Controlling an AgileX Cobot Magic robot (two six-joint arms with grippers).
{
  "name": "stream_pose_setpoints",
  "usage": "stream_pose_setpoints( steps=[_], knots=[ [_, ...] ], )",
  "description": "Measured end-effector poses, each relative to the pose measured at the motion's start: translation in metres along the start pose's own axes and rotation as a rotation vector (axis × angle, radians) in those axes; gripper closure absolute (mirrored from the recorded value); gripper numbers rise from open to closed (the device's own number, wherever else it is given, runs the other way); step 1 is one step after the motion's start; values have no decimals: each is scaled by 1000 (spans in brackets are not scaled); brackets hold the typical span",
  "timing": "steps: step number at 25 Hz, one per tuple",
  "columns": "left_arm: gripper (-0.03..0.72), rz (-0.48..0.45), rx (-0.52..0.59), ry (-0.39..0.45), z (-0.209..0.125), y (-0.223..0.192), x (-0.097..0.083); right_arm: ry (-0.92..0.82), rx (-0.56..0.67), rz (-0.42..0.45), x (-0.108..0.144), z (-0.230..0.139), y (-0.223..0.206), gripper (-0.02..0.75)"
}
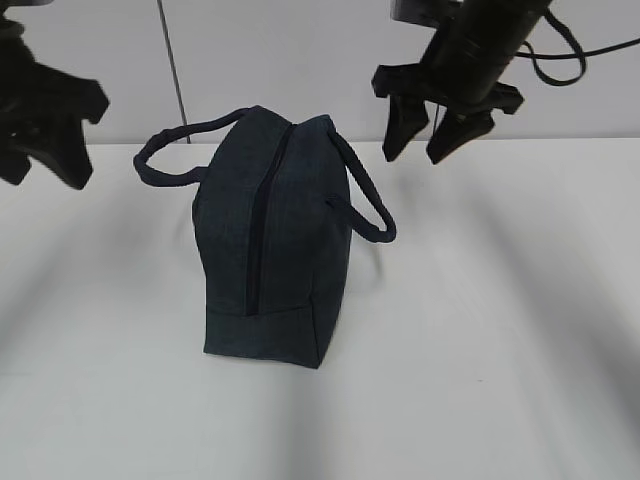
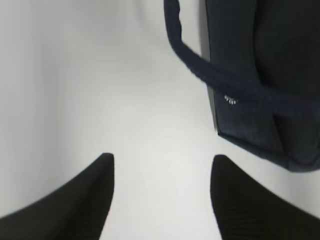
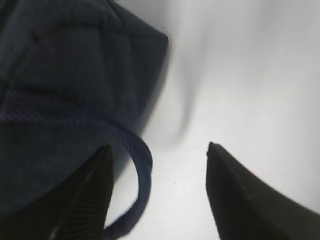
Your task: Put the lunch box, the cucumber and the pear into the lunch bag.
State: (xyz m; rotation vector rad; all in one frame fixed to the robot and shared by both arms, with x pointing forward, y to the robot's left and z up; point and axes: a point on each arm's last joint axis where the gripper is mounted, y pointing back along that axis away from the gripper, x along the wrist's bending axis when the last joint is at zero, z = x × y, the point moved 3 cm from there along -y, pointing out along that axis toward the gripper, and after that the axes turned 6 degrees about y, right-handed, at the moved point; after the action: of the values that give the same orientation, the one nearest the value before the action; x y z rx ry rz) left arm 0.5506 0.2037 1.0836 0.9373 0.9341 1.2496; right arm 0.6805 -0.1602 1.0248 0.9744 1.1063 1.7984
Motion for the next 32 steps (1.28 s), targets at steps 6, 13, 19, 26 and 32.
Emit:
stream_pose_setpoints(
  steps=[6,13,19,26,32],
  knots=[
    [264,37,-7,-16,-59,11,19,8,79,-60,6,-60,36,312],
    [264,59,-35,-29,-112,22,35,6,94,-76,18,-127,67,313],
    [264,52,-66,-22,-149,28,44,10,45,-100,25,-181,80,313],
    [264,35,-142,-14,-188,39,54,24,-41,-117,34,-235,100,313],
    [264,26,-185,-8,-225,41,63,50,-146,-142,41,-290,116,313]
  ],
)
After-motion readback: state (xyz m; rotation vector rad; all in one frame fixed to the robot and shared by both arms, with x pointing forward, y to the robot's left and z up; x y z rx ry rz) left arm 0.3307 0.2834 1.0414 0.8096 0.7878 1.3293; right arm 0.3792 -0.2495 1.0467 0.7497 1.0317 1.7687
